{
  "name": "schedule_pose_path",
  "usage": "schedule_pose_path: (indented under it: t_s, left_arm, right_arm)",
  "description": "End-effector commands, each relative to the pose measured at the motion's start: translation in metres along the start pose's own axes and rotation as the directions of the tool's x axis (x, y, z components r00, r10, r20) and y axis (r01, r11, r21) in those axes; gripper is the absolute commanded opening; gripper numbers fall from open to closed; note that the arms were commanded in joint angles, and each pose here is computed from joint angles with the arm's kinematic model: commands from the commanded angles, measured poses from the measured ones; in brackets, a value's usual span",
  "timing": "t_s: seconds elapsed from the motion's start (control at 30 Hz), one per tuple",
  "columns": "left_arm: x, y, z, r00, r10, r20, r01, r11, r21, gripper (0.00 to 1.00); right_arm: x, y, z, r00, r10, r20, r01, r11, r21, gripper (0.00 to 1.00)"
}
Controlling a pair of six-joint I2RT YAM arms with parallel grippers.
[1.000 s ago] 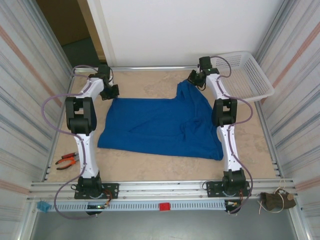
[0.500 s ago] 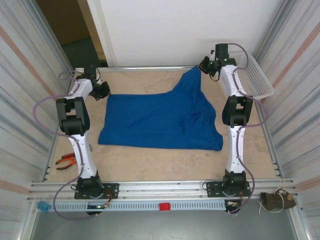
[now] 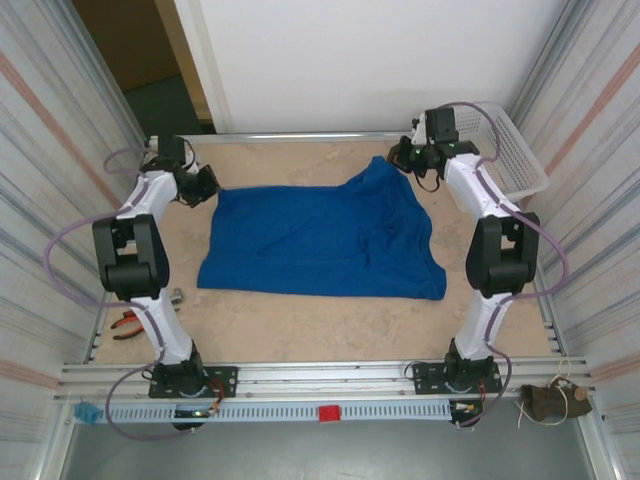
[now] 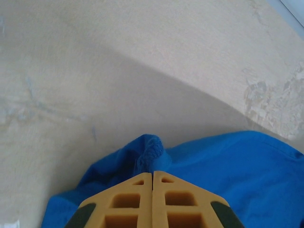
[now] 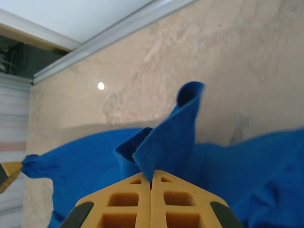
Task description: Fold the inside-out t-shirt
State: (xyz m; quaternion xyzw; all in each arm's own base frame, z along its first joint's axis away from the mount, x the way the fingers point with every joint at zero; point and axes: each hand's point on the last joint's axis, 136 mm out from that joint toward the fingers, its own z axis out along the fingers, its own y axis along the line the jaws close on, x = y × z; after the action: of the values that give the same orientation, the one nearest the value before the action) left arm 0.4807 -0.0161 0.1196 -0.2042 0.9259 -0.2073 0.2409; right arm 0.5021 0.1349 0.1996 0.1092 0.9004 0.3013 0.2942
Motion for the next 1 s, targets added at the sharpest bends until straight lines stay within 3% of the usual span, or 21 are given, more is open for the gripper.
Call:
schedule_pose_path:
  t_s: [0.0, 0.33, 0.7, 0.73, 0.77, 0.83, 0.97]
  left_arm:
    - [0.004, 0.003, -0.015, 0.999, -0.040, 0.030, 0.039, 0.999, 0.018, 0.00]
    - [0.029, 0.049, -0.017, 0.984, -0.178, -0.003, 0.178, 0.983, -0.044, 0.00]
    - [0.058, 0.074, -0.005, 0.971, -0.235, -0.050, 0.228, 0.967, -0.112, 0.00]
    - [0.059, 0.075, -0.005, 0.971, -0.234, -0.051, 0.227, 0.967, -0.114, 0.00]
    - [0.061, 0.075, -0.004, 0.970, -0.236, -0.056, 0.229, 0.967, -0.115, 0.00]
    - [0.064, 0.077, -0.004, 0.969, -0.238, -0.059, 0.230, 0.966, -0.119, 0.00]
    - [0.066, 0.078, -0.006, 0.971, -0.232, -0.057, 0.223, 0.967, -0.125, 0.00]
  right_arm:
    - [-0.001, 0.015, -0.035, 0.994, -0.054, 0.092, 0.056, 0.998, -0.012, 0.00]
    - [0.068, -0.002, -0.078, 0.994, -0.046, 0.104, 0.042, 0.998, 0.044, 0.00]
    - [0.189, -0.068, -0.076, 1.000, 0.013, 0.019, -0.016, 0.978, 0.208, 0.00]
    - [0.197, -0.079, -0.078, 1.000, 0.023, 0.018, -0.026, 0.970, 0.243, 0.06]
    - [0.202, -0.090, -0.081, 0.999, 0.025, 0.021, -0.030, 0.958, 0.287, 0.25]
    - [0.202, -0.101, -0.091, 0.999, 0.011, 0.036, -0.022, 0.937, 0.349, 0.45]
    - [0.185, -0.084, -0.100, 0.997, -0.051, 0.057, 0.030, 0.948, 0.318, 0.47]
